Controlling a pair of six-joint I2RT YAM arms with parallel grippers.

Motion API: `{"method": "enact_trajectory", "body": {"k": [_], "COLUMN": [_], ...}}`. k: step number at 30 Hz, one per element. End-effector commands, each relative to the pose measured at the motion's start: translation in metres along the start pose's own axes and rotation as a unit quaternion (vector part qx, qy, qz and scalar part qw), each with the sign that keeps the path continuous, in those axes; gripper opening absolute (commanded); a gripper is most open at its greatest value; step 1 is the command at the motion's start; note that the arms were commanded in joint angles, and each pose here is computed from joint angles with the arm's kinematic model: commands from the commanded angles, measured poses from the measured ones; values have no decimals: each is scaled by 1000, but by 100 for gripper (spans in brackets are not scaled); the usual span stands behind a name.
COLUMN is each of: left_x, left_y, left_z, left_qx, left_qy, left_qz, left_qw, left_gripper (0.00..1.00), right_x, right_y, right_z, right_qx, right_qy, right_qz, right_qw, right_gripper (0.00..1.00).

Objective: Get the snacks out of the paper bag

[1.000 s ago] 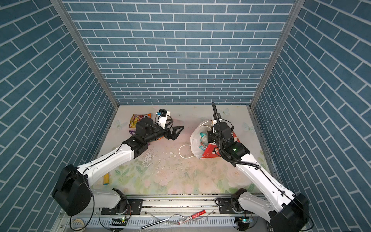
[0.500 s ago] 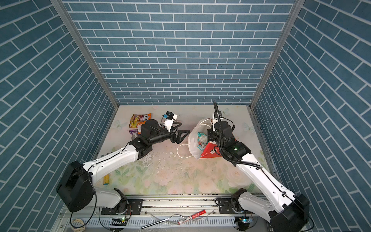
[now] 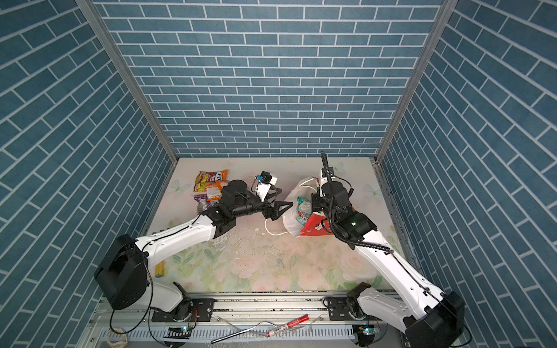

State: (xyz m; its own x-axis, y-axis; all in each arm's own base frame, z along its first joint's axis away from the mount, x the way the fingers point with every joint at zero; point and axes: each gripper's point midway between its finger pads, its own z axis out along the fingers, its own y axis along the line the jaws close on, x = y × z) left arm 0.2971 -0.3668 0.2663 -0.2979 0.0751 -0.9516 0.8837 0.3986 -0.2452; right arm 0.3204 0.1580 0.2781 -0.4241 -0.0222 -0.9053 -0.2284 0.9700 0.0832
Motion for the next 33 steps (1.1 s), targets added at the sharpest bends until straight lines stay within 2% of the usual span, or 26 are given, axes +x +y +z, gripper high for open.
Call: {"method": "enact_trajectory", "body": {"k": [1, 5, 8, 11, 14, 27, 33], "left_x": [4, 10, 13, 18, 18, 34, 44], "left_y": [-14, -19, -15, -13, -9, 2, 14], "left_z": [11, 18, 24, 31, 33, 41, 49], "left_qx": [15, 19, 16, 18, 6, -13, -37], "left_qy": [25, 46, 54, 62, 45, 57, 82], "left_qz": [39, 46, 29, 18, 7, 14, -9], "left_qw": [999, 998, 998, 998, 999, 998, 996], "left_gripper": [89, 89, 82, 71, 65, 64, 61], "right_x": [-39, -42, -42, -43, -42, -49, -52], "right_y": [1, 1, -1, -2, -1, 1, 6], "right_z": [-14, -17, -18, -18, -18, -23, -26], "right_qx": [-6, -6, -1, 0, 0, -10, -23], "right_qy": [-54, -58, -59, -61, -59, -66, -66], "right_qz": [38, 40, 39, 40, 40, 42, 36], "right_qw": [998, 998, 997, 997, 997, 997, 997], "right_gripper": [0, 0, 0, 0, 0, 0, 0]}}
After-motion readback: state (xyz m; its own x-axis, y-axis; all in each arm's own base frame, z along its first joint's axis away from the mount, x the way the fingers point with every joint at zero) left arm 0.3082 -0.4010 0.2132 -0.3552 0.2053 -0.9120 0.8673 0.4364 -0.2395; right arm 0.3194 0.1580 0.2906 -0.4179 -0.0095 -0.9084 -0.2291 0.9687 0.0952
